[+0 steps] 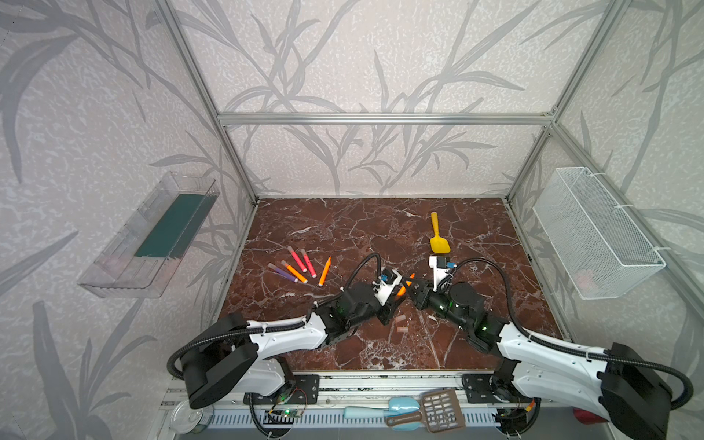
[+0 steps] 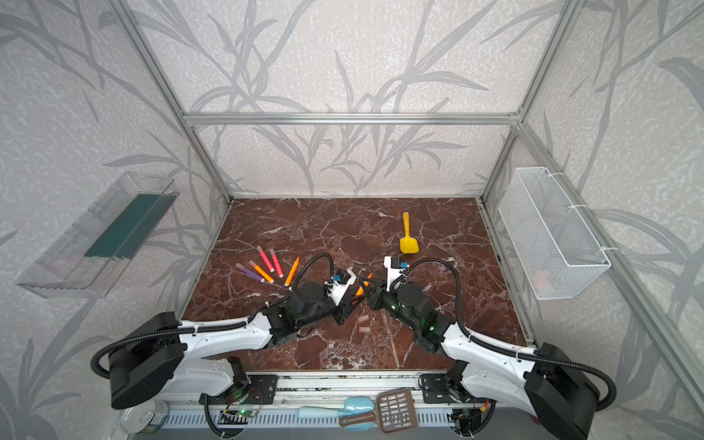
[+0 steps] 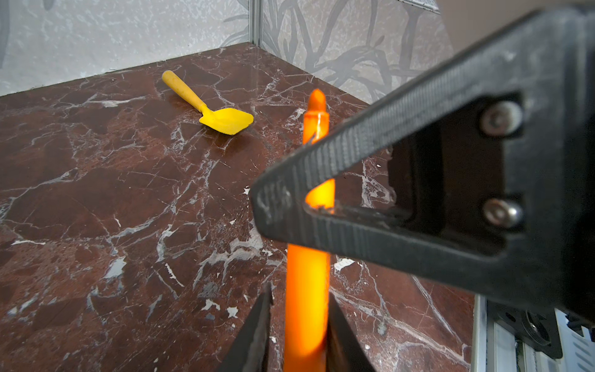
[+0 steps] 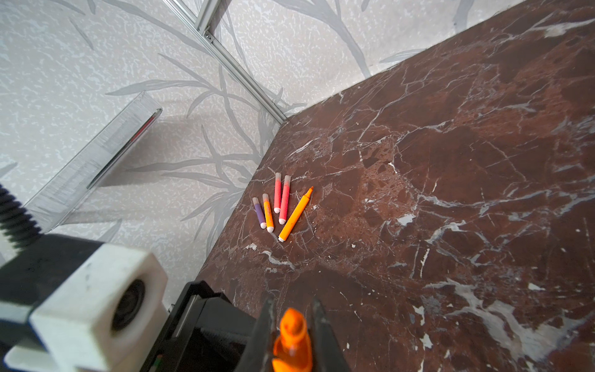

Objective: Insert the pens into the pen caps

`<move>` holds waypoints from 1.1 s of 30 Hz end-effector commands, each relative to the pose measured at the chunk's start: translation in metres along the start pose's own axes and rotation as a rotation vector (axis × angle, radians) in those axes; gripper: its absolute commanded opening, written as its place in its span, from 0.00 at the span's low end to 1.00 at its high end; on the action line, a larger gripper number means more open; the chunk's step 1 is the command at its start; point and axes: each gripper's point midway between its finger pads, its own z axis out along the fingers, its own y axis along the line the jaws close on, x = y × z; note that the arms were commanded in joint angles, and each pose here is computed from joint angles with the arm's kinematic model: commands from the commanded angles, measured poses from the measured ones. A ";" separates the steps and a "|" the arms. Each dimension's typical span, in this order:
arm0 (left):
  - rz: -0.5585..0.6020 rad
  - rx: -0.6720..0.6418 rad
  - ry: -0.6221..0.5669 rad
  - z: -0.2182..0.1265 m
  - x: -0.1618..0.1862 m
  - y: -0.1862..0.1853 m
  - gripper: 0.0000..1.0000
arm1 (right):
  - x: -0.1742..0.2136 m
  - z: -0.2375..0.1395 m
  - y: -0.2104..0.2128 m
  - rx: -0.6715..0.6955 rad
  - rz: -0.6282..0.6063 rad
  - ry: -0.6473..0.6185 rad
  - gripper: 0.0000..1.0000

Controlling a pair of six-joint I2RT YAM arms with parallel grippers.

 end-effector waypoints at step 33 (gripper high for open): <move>-0.173 -0.682 -0.180 -0.070 -0.022 0.122 0.00 | 0.039 -0.036 -0.062 0.299 -0.115 0.139 0.75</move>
